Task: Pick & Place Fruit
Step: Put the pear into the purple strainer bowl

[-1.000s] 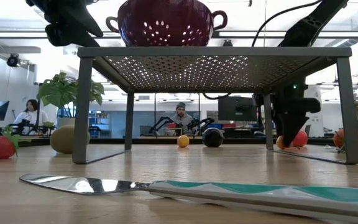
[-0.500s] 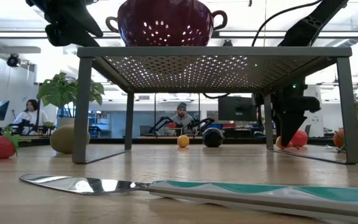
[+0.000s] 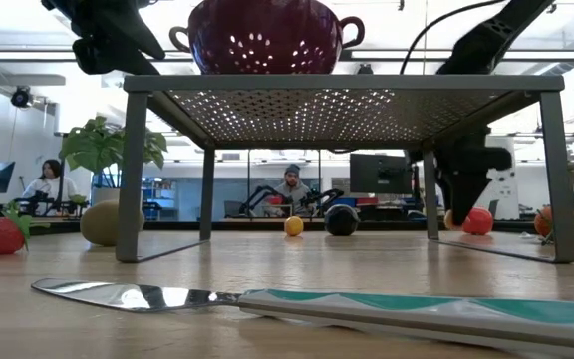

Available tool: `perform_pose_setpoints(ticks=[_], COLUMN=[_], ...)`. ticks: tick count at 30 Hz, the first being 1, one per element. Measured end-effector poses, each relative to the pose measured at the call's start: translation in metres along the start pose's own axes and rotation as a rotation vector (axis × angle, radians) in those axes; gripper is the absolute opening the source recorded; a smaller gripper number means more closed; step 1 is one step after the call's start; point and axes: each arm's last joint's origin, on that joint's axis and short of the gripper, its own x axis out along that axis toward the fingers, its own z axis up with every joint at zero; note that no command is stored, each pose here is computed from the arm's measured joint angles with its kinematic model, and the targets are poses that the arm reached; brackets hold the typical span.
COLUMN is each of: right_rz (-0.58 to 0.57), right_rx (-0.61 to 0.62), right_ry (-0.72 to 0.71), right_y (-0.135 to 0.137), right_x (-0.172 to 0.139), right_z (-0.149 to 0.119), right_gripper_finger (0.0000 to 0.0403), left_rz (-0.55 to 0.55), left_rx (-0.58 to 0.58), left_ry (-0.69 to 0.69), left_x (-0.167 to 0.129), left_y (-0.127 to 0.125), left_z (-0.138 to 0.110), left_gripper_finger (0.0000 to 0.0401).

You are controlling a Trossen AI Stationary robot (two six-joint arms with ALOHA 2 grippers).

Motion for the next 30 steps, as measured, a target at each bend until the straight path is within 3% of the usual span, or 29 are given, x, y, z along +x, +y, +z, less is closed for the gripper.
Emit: perform_pose_setpoints(ticks=[7,13,23,30], right_rz=[-0.033,-0.099,-0.154,-0.128], right_rx=[-0.002,-0.002,0.000,-0.052], right_ry=[-0.041,-0.135,-0.416,-0.566], right_y=[-0.003,-0.003,0.009,0.032], right_x=[-0.034,-0.081,-0.169,-0.204], right_z=[0.011,0.016,0.009,-0.001], right_gripper_finger=[0.0126,0.0135,0.0122,0.0136], left_rz=[0.000,0.000,0.000,0.000], left_rx=[0.000,0.000,-0.012,-0.091], left_ry=[0.000,0.000,0.000,0.000], left_x=[0.000,0.000,0.000,0.000], left_y=[0.000,0.000,0.000,0.000], left_z=[0.000,0.000,0.000,0.000], left_gripper_finger=[0.0209,0.0208,0.0209,0.0208])
